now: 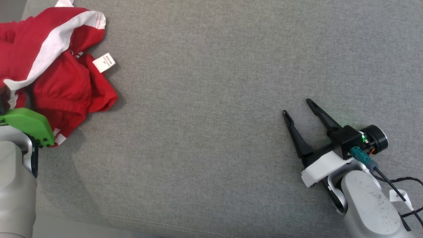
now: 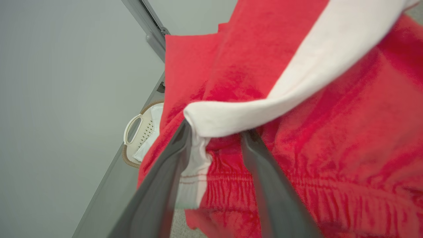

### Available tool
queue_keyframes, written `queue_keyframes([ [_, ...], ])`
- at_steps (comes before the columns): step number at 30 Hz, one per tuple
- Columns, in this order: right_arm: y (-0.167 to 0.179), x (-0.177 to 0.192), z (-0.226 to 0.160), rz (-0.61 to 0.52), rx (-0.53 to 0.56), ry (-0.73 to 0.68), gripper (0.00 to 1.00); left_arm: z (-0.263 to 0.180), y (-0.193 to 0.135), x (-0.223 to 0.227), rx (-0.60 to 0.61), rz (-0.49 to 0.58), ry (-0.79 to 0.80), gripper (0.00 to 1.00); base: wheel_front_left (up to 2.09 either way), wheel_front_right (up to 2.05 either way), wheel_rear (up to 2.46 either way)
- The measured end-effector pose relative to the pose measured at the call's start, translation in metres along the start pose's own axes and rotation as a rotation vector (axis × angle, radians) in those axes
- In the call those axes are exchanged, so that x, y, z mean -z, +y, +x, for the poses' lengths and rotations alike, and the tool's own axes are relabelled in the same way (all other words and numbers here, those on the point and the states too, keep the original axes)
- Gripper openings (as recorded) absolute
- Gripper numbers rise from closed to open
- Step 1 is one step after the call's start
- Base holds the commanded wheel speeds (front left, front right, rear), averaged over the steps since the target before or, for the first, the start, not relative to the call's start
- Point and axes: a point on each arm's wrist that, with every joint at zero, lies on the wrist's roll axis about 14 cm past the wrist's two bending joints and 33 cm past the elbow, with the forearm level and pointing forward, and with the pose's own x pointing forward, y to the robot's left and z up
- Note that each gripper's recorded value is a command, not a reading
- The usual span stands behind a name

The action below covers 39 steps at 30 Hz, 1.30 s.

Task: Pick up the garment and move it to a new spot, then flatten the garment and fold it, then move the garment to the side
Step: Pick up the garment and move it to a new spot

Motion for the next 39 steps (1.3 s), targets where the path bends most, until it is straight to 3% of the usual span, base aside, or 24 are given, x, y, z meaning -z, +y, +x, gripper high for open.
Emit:
queue_keyframes([
  [6,-0.007,-0.003,-0.003,-0.006,0.022,-0.002,1.00,0.003,-0.001,-0.013,-0.012,-0.017,-0.037,0.00,0.00,0.00,0.00],
  [15,-0.005,-0.013,-0.023,0.014,0.063,-0.003,1.00,-0.015,-0.002,-0.116,0.012,0.002,-0.361,0.00,0.00,0.00,0.00],
  [21,-0.003,-0.033,-0.038,0.019,0.091,-0.043,1.00,-0.051,-0.022,-0.197,0.094,0.000,-0.622,0.00,0.00,0.00,0.00],
  [26,-0.010,-0.046,-0.057,0.026,0.142,-0.071,1.00,-0.080,-0.075,-0.239,0.238,-0.031,-0.764,0.00,0.00,0.00,0.00],
  [29,-0.022,-0.050,-0.078,0.028,0.205,-0.081,1.00,-0.102,-0.132,-0.264,0.386,-0.080,-0.845,0.00,0.00,0.00,0.00],
  [35,-0.048,-0.057,-0.115,0.026,0.322,-0.101,1.00,-0.144,-0.237,-0.284,0.667,-0.167,-0.895,0.00,0.00,0.00,0.00],
  [39,-0.064,-0.061,-0.138,0.021,0.396,-0.113,1.00,-0.169,-0.290,-0.286,0.821,-0.225,-0.878,0.00,0.00,0.00,0.00],
])
